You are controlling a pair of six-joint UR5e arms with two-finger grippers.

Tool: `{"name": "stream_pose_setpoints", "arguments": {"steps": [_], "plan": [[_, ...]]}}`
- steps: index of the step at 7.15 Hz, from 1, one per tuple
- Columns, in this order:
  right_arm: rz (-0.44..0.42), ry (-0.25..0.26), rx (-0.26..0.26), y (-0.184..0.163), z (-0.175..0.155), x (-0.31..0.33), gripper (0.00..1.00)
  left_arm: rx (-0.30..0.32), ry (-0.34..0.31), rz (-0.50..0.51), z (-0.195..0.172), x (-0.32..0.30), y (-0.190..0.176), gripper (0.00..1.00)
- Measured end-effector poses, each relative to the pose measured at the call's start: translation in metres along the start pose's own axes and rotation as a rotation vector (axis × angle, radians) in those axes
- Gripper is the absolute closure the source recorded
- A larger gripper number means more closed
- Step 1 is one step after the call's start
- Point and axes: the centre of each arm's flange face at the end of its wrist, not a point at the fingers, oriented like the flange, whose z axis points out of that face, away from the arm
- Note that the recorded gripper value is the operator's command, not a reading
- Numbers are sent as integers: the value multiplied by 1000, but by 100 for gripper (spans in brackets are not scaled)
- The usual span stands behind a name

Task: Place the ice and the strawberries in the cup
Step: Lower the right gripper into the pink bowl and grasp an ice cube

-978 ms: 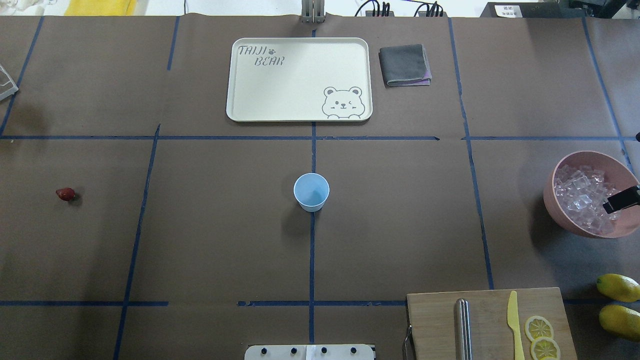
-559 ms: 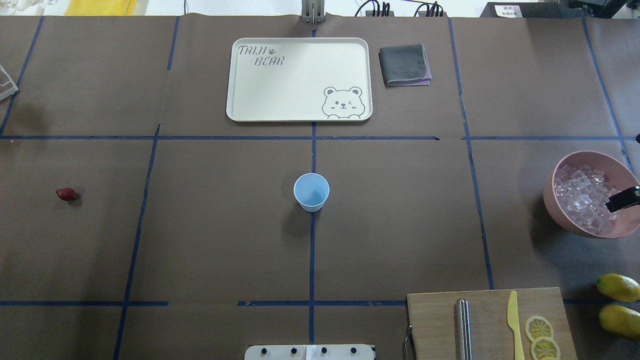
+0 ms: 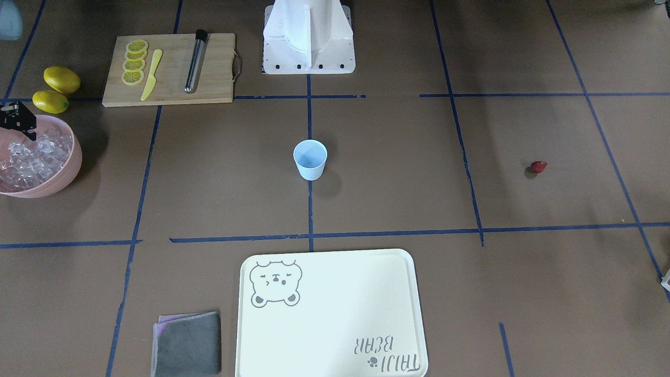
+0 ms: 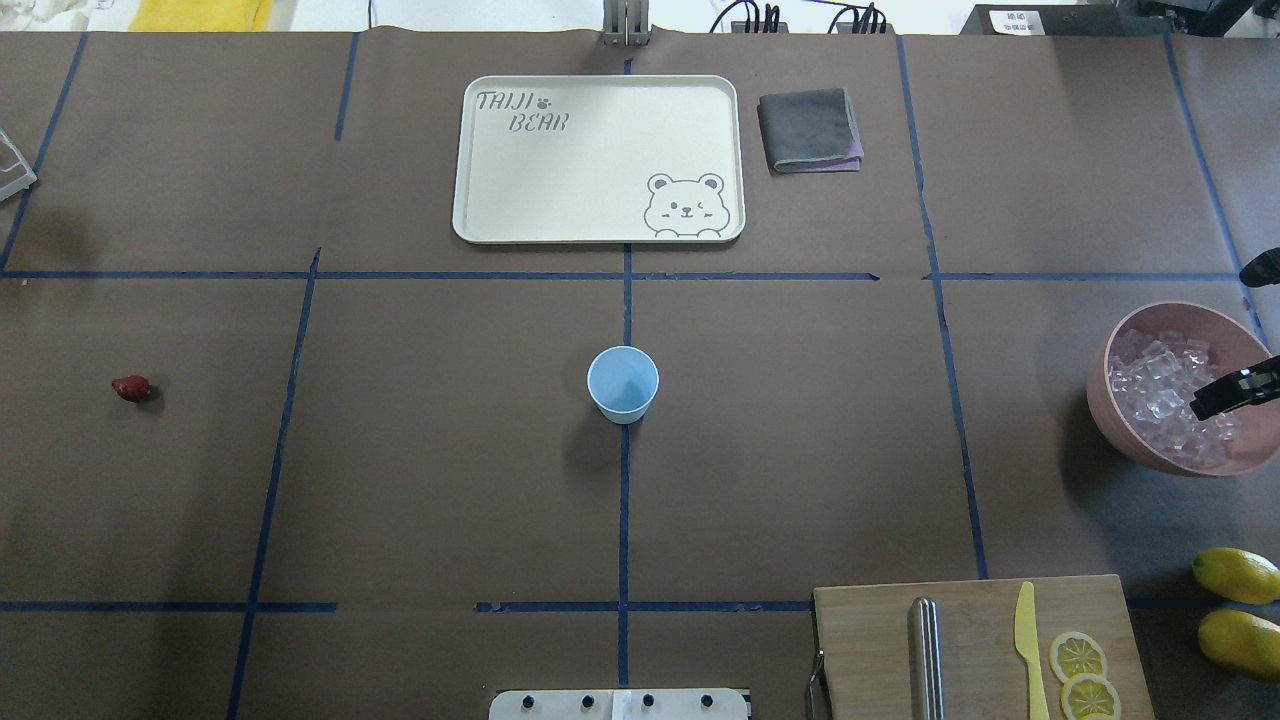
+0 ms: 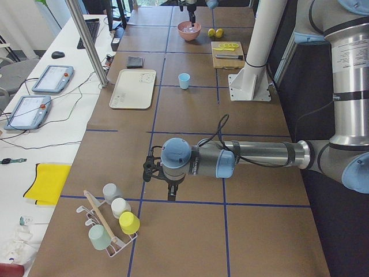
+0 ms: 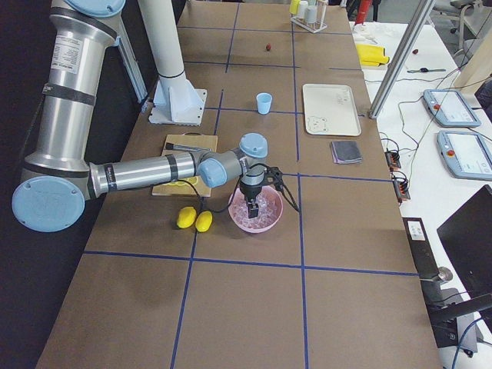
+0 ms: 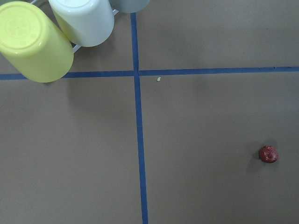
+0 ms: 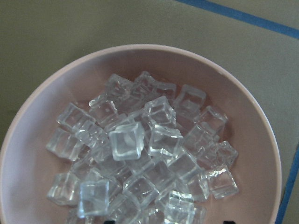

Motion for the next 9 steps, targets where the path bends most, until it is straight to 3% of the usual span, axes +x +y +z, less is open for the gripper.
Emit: {"name": "stream_pose_setpoints", "arguments": {"steps": [4,9], "plan": [[-3,4,-14,1,9,5,29,0,0,1,0,0,0,0],[0,5,-23,-7,17,6,47,4,0,6,-2,3,-1,0]]}}
